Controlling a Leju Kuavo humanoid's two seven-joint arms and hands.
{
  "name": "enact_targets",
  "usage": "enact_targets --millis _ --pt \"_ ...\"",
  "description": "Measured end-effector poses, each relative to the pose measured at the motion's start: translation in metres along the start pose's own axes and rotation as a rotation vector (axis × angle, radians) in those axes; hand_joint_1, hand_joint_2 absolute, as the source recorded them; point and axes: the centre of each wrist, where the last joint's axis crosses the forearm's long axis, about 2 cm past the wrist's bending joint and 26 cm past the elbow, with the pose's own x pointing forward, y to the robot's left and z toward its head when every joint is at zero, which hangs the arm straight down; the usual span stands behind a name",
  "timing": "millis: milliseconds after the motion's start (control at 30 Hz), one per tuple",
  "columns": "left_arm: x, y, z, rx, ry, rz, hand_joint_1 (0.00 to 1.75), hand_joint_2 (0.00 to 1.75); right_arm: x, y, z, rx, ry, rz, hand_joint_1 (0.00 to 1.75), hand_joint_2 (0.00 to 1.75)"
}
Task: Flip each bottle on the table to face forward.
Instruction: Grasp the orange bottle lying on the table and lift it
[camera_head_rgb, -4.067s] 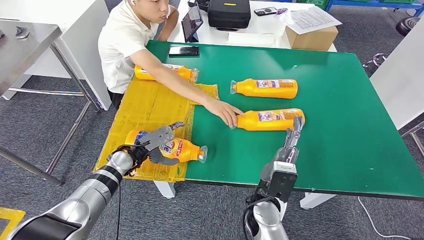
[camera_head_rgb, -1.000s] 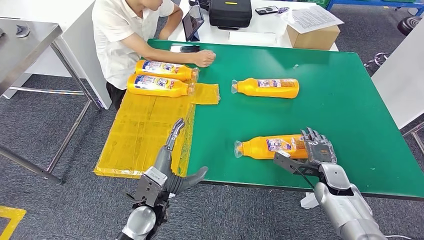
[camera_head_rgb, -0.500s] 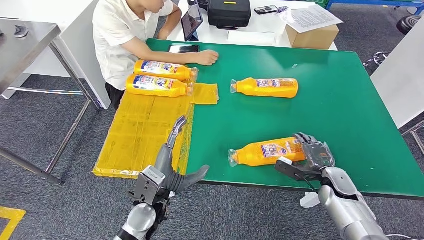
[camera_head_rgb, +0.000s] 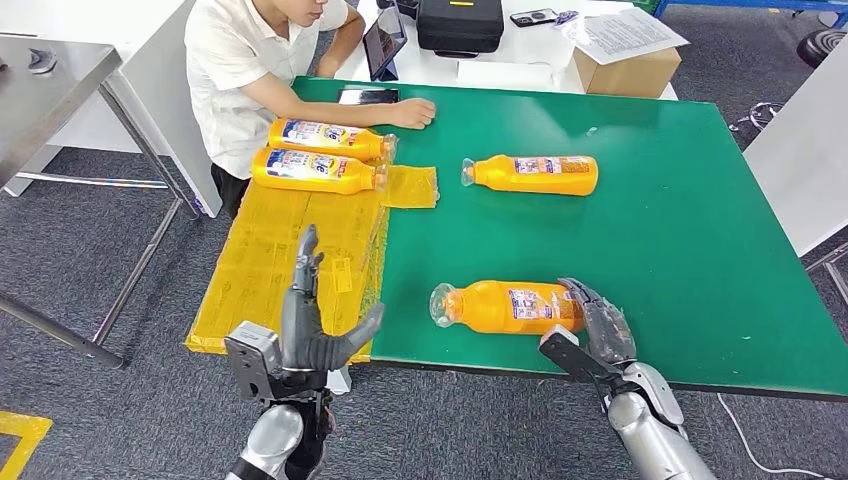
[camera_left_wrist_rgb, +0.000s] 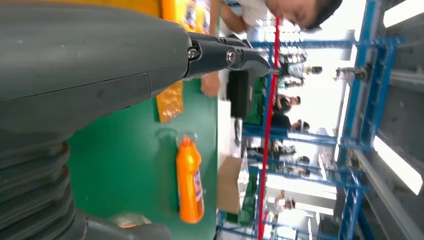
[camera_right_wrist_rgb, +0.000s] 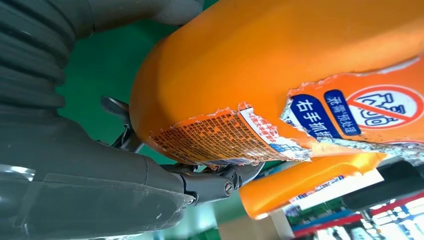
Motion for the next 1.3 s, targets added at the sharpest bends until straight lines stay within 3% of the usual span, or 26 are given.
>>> enact_targets --millis 300,667,800,933,1300 --pt "0.009 0.032 0.03 0.171 -0.048 0.113 0.0 1.75 0.033 0.014 0.016 -0.092 -0.009 -0.368 1.75 1.75" --pt "0.019 0.05 0.042 0.214 -0.054 0.206 0.0 1.75 0.05 0.01 0.022 -0.157 -0.042 -0.439 1.75 1.75" --pt "0.021 0.05 0.044 0.139 -0.04 0.308 0.0 1.75 0.052 0.012 0.024 -0.169 -0.033 -0.477 1.75 1.75" --pt "0.018 0.047 0.046 -0.027 0.025 0.388 0.0 1.75 0.06 0.02 0.025 -0.111 -0.045 -0.533 1.75 1.75" --pt "-0.011 0.015 0.04 -0.383 0.12 0.217 0.0 1.75 0.125 0.061 -0.006 0.243 -0.161 -0.65 1.75 1.75"
